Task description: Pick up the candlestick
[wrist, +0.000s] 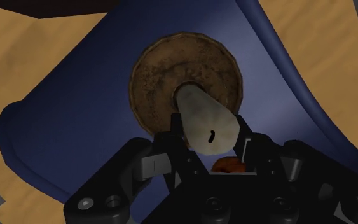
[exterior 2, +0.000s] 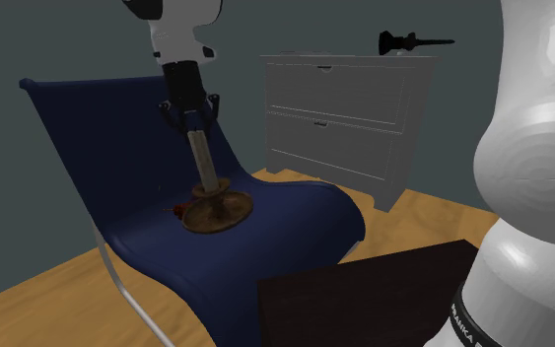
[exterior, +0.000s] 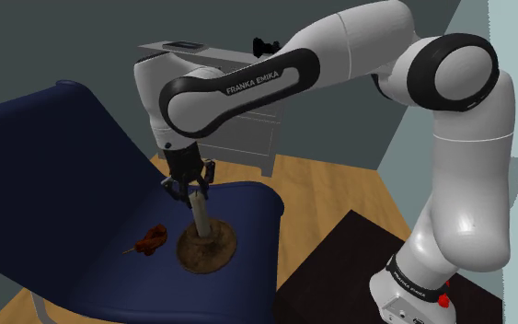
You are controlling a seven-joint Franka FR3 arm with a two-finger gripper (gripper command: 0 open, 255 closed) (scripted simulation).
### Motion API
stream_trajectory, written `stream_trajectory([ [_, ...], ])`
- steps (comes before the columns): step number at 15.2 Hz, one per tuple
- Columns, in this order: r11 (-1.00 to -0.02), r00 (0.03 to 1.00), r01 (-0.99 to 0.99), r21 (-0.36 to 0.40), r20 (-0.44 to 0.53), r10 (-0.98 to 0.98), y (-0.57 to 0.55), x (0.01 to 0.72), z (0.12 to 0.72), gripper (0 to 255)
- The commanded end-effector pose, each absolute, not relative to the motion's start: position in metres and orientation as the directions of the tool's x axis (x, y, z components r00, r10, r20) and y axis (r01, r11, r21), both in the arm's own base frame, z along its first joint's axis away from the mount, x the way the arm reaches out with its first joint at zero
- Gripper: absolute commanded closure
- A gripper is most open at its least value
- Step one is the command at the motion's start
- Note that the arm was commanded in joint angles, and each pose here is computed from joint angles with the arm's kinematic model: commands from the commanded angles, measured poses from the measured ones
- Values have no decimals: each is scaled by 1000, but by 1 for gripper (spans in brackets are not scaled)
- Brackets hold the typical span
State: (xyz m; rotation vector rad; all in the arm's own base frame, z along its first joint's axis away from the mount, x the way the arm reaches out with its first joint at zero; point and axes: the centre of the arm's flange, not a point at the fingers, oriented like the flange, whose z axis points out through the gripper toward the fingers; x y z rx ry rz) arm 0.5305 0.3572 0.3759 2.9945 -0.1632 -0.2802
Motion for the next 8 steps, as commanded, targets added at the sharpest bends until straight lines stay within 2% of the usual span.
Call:
stream_trajectory([
  [1, -986, 977, -95, 138, -177, -119, 358, 530, 386, 255],
  [8, -986, 977, -95, 138, -177, -119, 358, 530, 414, 255],
])
